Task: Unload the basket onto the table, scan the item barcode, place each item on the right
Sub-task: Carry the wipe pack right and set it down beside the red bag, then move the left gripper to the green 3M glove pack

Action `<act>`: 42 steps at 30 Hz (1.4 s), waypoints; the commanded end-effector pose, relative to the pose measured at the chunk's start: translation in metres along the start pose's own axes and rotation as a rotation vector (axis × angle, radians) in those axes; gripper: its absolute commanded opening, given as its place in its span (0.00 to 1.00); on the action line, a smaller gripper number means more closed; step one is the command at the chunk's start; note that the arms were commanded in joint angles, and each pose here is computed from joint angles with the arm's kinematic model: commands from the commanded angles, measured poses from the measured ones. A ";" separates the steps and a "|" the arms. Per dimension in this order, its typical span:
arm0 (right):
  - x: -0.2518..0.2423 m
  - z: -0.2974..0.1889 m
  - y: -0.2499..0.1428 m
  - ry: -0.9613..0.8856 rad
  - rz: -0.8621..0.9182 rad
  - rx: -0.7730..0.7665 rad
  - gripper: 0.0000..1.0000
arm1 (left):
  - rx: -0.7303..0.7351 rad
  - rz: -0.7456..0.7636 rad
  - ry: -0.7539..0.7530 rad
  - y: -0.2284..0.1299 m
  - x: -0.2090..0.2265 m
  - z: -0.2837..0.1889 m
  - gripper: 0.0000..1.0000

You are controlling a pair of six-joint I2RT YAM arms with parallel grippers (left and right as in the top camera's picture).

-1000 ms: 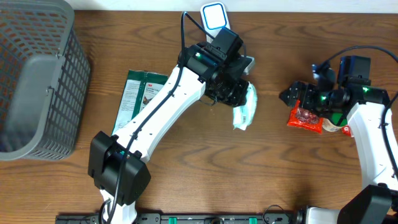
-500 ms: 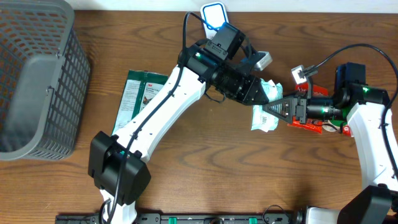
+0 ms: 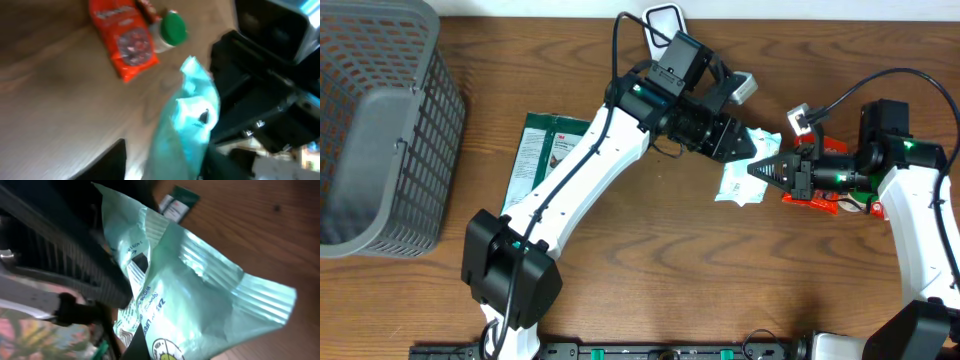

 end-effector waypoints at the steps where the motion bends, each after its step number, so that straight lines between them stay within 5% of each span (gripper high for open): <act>1: -0.002 0.000 -0.001 -0.072 -0.041 0.047 0.01 | -0.075 0.001 0.187 0.007 0.013 -0.003 0.55; 6: -0.018 -0.003 -0.003 -0.263 0.023 0.132 0.01 | -0.111 -0.015 0.366 0.008 0.026 -0.007 0.60; 13: -0.058 -0.017 -0.024 -0.803 0.336 0.254 0.02 | -0.088 -0.059 0.595 -0.003 0.043 -0.015 0.62; 22: -0.080 -0.015 -0.051 -0.986 0.366 0.284 0.26 | -0.026 -0.096 0.679 -0.014 0.050 -0.020 0.63; 29: -0.080 -0.016 -0.051 -1.002 0.390 0.275 0.82 | -0.038 -0.142 0.737 -0.013 0.066 -0.036 0.63; 40: -0.066 0.008 -0.034 -0.641 0.389 0.109 0.95 | -0.047 -0.405 0.832 -0.026 0.125 -0.119 0.63; 42: -0.061 0.017 -0.028 -0.575 0.356 0.093 0.94 | -0.034 -0.504 0.858 -0.036 0.144 -0.144 0.72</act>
Point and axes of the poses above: each gripper's point midway between its finger pads, its own z axis out along the fingers, its own x axis along the line the jaws close on, y = z × x, the point moved 10 cm from there along -z, back along the fingers, and after that the axes turned 7 degrees about -z, right-handed, at the moved point
